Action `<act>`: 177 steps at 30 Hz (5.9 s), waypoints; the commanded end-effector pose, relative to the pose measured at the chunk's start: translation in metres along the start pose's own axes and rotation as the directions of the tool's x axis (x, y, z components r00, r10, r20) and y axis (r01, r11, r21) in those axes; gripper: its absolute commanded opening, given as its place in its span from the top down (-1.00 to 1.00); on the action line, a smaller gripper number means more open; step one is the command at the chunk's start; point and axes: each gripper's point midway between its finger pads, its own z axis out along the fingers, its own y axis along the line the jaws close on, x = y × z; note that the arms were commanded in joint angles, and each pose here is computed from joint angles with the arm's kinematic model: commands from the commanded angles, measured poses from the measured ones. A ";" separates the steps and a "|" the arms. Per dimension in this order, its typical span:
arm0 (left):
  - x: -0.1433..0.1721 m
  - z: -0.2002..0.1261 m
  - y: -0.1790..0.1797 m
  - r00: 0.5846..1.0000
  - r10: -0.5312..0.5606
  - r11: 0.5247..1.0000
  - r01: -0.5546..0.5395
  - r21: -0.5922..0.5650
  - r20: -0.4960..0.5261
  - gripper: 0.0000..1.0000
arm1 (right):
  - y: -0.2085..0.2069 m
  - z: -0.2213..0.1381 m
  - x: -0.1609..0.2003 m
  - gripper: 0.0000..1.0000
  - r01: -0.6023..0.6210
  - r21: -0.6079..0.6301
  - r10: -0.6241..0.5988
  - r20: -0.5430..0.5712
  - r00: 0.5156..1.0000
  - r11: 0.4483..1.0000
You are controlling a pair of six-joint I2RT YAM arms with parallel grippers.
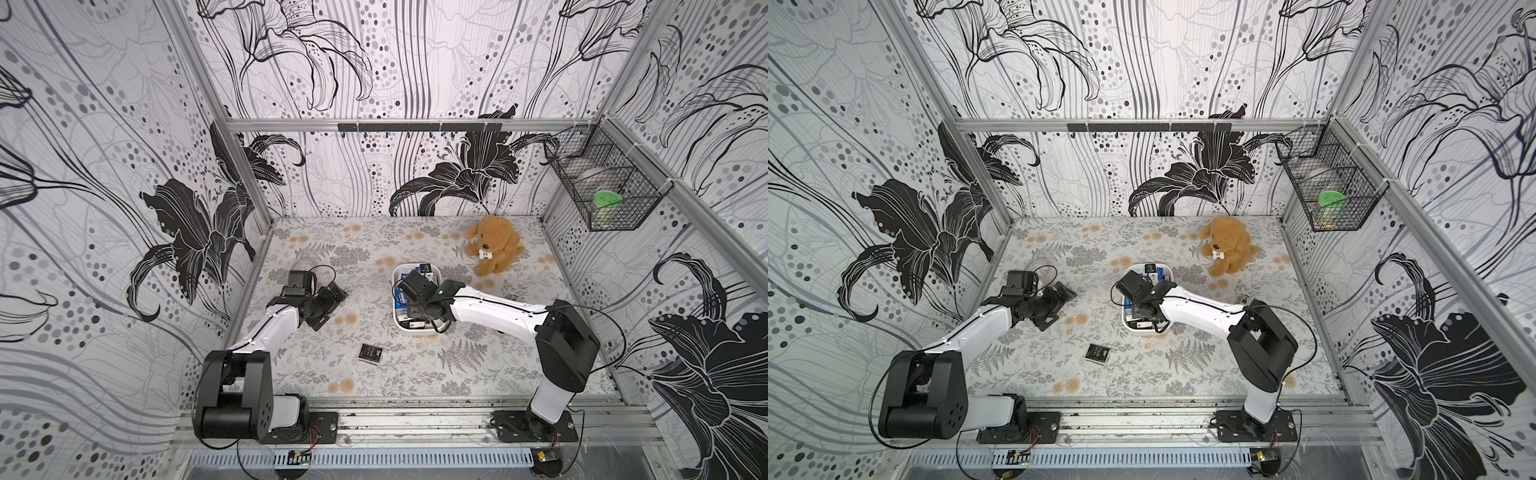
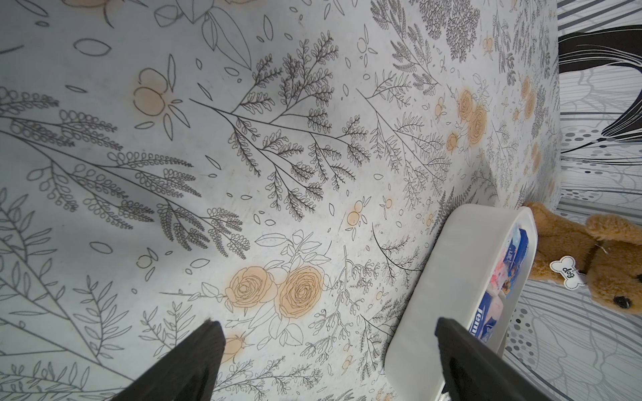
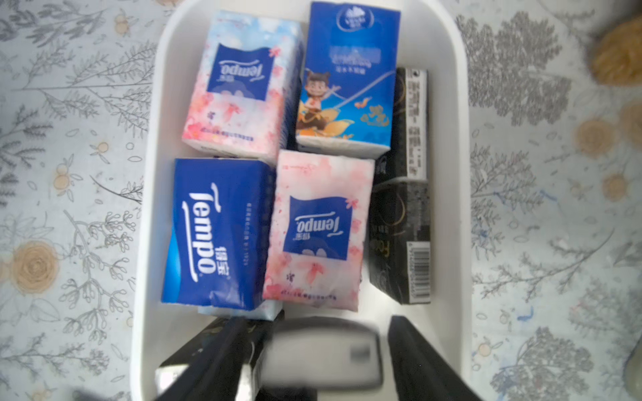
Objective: Put the pocket tissues into the storage box
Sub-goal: Place the pocket tissues in the storage box, then pick up the pocket tissues from the center of the board, then place the pocket tissues in the storage box, then reset both arms
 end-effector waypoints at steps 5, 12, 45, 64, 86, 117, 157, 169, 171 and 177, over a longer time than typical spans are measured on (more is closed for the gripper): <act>-0.007 0.005 -0.011 1.000 0.009 0.999 -0.009 0.042 -0.010 -0.98 | 0.027 -0.034 -0.014 -0.50 0.125 -0.180 -0.118 0.048 0.992 0.976; -0.025 0.005 -0.020 1.000 0.014 0.999 -0.014 0.043 -0.008 -0.98 | 0.090 -0.073 0.015 -0.44 0.421 -0.295 -0.417 0.079 0.906 0.858; -0.076 -0.031 0.010 0.997 -0.049 0.999 0.049 0.013 0.062 -0.97 | 0.169 -0.003 0.130 -0.72 0.781 -0.365 -0.854 -0.095 0.511 0.507; -0.072 -0.031 0.011 0.997 -0.055 0.998 0.054 0.024 0.059 -0.98 | 0.172 -0.009 0.112 0.14 0.760 -0.327 -0.811 -0.036 0.584 0.561; 0.006 0.000 -0.031 0.997 0.071 0.997 -0.070 0.041 -0.028 -0.95 | 0.014 -0.047 -0.031 0.15 0.121 -0.006 -0.118 0.147 0.982 0.993; 0.022 0.003 -0.053 0.985 0.172 0.985 -0.172 0.010 -0.010 -0.95 | -0.023 -0.004 0.006 0.08 0.020 0.084 -0.027 0.077 0.997 0.996; -0.077 -0.016 -0.066 0.835 0.455 0.882 -0.376 -0.283 0.309 -0.95 | -0.124 -0.051 -0.049 -0.75 0.067 0.284 -0.174 0.371 0.912 0.957; -0.128 -0.072 -0.009 0.401 0.585 0.811 -0.285 -0.511 0.705 -0.94 | -0.284 -0.027 -0.051 -0.84 -0.138 0.361 -0.090 0.547 0.832 0.922; -0.128 -0.076 -0.004 0.362 0.563 0.826 -0.279 -0.490 0.743 -0.94 | -0.296 -0.017 -0.048 -0.84 -0.130 0.389 -0.108 0.533 0.839 0.912; -0.130 -0.057 -0.014 0.343 0.512 0.842 -0.382 -0.381 0.788 -0.95 | -0.304 0.001 -0.060 -0.89 -0.148 0.334 -0.100 0.623 0.776 0.931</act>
